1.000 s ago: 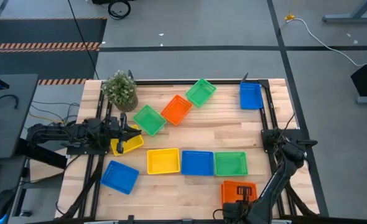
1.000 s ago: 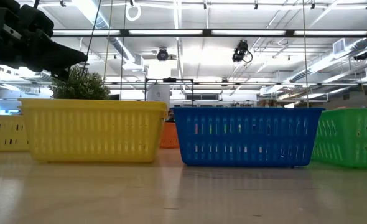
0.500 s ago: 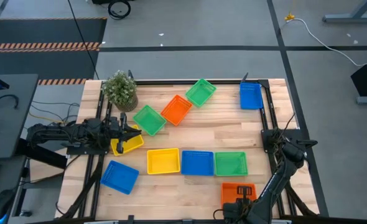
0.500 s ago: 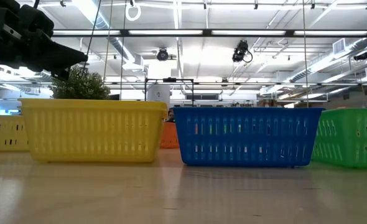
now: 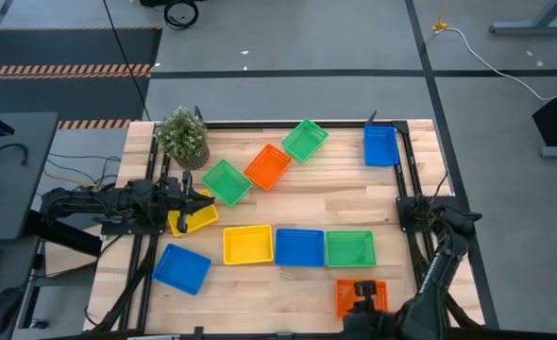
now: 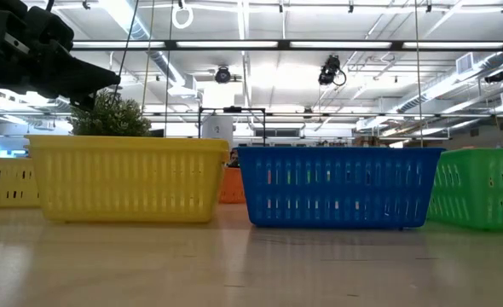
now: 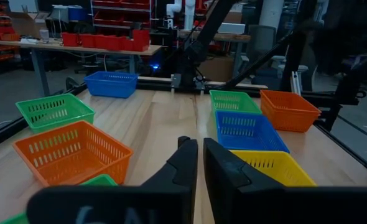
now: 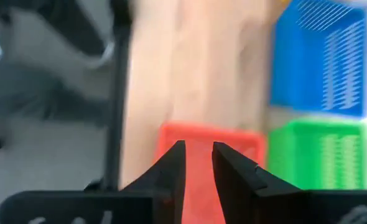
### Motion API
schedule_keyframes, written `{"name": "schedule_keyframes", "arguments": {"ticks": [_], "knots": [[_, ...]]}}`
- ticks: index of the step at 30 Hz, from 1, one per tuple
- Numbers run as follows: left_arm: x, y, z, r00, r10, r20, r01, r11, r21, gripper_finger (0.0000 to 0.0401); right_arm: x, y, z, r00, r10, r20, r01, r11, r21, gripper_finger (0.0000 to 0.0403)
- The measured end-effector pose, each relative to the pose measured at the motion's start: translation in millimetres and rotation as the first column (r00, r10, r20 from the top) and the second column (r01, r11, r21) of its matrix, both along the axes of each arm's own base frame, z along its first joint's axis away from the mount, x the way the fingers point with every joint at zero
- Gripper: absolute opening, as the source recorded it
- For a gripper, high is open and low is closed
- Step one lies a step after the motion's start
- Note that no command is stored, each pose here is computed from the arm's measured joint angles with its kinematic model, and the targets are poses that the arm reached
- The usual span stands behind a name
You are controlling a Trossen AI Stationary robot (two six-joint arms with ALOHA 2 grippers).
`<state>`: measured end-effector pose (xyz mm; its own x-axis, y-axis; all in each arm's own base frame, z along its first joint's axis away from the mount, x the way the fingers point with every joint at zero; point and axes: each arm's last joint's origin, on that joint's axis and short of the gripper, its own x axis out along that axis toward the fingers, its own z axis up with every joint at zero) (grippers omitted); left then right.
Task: Stack baskets by color
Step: Stack the top right blue bin on top of the bottom right blue bin
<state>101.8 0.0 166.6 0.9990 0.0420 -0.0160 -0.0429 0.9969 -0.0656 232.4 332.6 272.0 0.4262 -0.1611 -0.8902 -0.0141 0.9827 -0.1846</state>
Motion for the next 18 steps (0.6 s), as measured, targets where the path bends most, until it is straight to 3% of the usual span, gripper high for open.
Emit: {"name": "schedule_keyframes", "arguments": {"ticks": [4, 8, 13, 18], "knots": [[0.0, 0.0, 0.0, 1.0, 0.0, 0.0, 0.0, 1.0, 0.0, 0.0026, 11.4, -8.7, -2.8, 0.998, 0.014, 0.068, -0.007, 0.996, -0.089, 0.006], [0.0, 0.0, 0.0, 1.0, 0.0, 0.0, 0.0, 1.0, 0.0, 0.0028, 16.7, -25.8, -22.4, 1.0, 0.014, -0.001, -0.014, 0.993, -0.115, 0.0041], [0.0, 0.0, 0.0, 1.0, 0.0, 0.0, 0.0, 1.0, 0.0, 0.0035, 20.2, -61.7, -40.8, 0.999, 0.02, 0.031, -0.02, 1.0, 0.018, 0.0016], [0.0, 0.0, 0.0, 1.0, 0.0, 0.0, 0.0, 1.0, 0.0, 0.0034, 24.2, -114.2, -36.2, 0.972, -0.031, 0.234, -0.008, 0.987, 0.161, 0.0004]]}}
